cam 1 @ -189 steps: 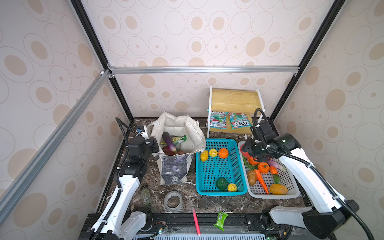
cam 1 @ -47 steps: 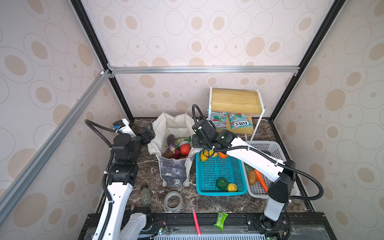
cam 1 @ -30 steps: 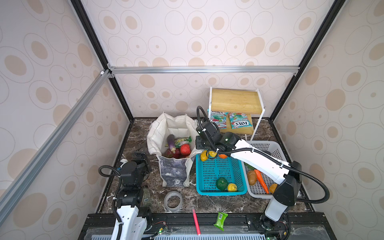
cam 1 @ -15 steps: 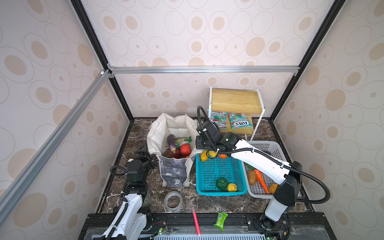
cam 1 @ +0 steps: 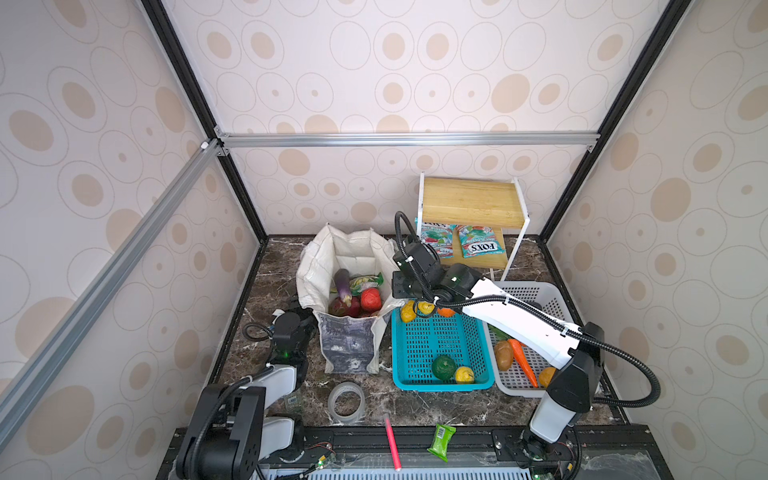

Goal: Place the food into the grocery bag and tie it

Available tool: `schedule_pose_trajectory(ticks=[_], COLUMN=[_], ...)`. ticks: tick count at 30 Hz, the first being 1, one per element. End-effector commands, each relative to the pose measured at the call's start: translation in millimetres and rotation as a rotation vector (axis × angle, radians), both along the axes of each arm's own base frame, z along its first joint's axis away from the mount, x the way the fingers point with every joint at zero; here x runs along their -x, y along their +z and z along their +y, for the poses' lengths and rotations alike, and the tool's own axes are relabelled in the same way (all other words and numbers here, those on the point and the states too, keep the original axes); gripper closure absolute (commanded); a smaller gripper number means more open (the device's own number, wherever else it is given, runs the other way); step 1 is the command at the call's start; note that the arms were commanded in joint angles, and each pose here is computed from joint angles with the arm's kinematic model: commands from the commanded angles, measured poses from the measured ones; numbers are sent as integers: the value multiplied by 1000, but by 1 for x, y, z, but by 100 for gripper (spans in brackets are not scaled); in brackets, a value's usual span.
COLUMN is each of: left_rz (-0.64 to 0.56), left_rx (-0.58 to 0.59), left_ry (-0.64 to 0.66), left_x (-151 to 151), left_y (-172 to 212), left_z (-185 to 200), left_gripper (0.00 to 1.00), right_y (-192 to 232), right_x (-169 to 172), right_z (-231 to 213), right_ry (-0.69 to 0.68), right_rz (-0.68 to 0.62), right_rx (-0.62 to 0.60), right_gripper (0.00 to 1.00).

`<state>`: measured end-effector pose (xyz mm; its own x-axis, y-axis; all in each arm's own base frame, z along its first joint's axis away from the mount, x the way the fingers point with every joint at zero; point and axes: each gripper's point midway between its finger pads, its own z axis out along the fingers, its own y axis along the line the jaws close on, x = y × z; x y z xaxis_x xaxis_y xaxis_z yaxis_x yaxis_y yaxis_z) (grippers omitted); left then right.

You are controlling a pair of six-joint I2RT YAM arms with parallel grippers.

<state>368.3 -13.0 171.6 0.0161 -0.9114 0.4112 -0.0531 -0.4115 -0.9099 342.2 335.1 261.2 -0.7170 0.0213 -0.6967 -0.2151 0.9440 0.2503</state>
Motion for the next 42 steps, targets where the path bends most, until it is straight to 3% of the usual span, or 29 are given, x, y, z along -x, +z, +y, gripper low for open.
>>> schedule_pose_trajectory(ticks=[1,2,3,5,8,13,17,25,26,30,32,36,39,42], left_rz=[-328,-382,-429,-469,-404,-202,-138,-54,-33,-9,10,33,42,40], left_rx=[49,50,56,39,-66,-376,-536,-1025,-1071,-1178,-1223,-1274,-1304,-1341], left_ry=[38,39,50,59,31,42,65,-53,-60,-23,-11,-25,-49,-58], left_x=[-5,-4,-2,1,3,8,19,13,13,20,23,25,24,25], left_y=[75,85,92,101,102,116,133,180,184,194,196,191,185,181], left_z=[14,19,25,33,29,30,35,21,22,29,32,33,31,30], left_gripper=[79,96,100,100,100,100,100,100,100,100,100,100,100,100], right_y=[8,9,8,8,8,5,6,12,13,29,46,71,72,55], right_x=[-5,-5,-5,-4,-5,-5,-5,-6,-6,-3,0,6,9,12], right_z=[-4,-5,-5,-6,-6,-4,-3,-3,-1,0,-6,-30,-66,-95], right_ry=[-19,-20,-19,-18,-20,-13,-6,20,28,52,43,-26,-169,-277], right_rz=[-15,-15,-15,-16,-17,-6,-11,-22,-22,-45,-86,-167,-176,-125], right_rx=[-7,-6,-3,-3,-8,-9,-9,26,28,-1,-38,-101,-137,-224], right_gripper=[94,94,94,94,94,94,94,90,84,39,23,14,12,0])
